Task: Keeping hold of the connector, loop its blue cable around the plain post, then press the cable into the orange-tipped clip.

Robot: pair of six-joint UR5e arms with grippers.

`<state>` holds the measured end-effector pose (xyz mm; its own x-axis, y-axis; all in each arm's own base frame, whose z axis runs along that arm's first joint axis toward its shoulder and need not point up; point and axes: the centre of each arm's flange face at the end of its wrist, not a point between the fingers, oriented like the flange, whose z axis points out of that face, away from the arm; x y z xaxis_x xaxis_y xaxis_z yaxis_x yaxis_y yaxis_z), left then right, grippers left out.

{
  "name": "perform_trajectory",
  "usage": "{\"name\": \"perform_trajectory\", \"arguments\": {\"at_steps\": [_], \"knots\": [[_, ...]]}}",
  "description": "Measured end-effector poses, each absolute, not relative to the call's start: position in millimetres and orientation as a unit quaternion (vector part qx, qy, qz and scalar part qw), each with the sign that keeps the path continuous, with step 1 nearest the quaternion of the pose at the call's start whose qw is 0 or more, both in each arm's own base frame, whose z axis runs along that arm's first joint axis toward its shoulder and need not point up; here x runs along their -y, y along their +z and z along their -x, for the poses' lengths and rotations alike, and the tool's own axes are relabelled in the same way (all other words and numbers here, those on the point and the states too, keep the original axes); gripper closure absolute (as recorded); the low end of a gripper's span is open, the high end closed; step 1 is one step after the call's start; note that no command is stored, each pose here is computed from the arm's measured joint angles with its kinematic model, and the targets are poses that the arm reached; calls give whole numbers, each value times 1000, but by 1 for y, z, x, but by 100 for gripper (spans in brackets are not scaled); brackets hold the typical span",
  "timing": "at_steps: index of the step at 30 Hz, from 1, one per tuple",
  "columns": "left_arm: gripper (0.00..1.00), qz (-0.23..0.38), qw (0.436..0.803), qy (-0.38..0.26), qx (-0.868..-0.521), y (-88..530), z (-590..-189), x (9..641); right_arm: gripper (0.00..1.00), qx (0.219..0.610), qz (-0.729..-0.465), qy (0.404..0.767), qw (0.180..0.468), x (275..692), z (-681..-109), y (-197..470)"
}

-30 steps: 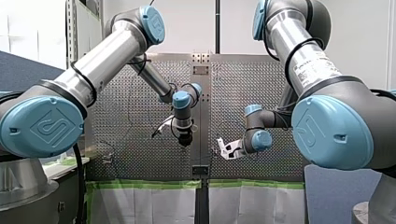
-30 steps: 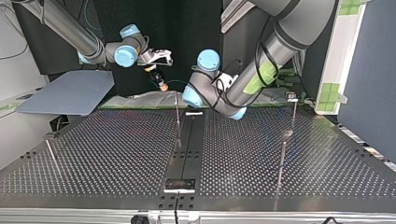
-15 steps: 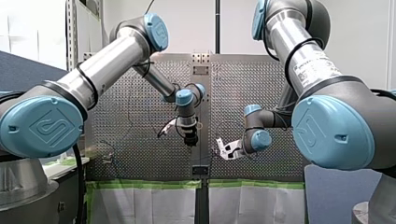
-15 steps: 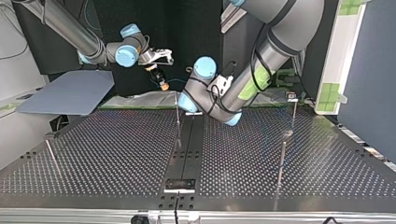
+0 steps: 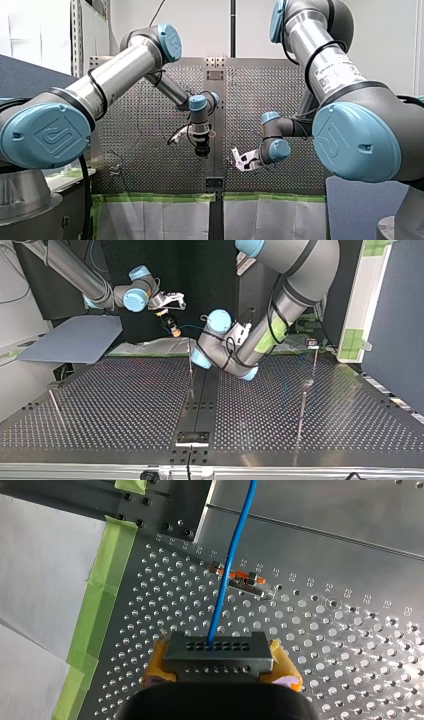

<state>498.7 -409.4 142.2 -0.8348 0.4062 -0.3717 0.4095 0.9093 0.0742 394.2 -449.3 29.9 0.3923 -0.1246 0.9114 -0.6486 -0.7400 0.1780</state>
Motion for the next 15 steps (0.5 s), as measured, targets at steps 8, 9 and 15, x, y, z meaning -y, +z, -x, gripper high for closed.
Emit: {"name": "perform_trajectory", "arguments": {"at_steps": [8,9,15], "knots": [[0,-212,193,-13,-958,142,-509,416,100,244,-791,494,265,449,-395,30],[0,-211,195,-14,-958,143,-510,415,100,244,-791,494,265,449,-395,30],[0,-208,203,-17,-957,145,-518,413,100,243,-792,494,264,447,-396,30]]}}
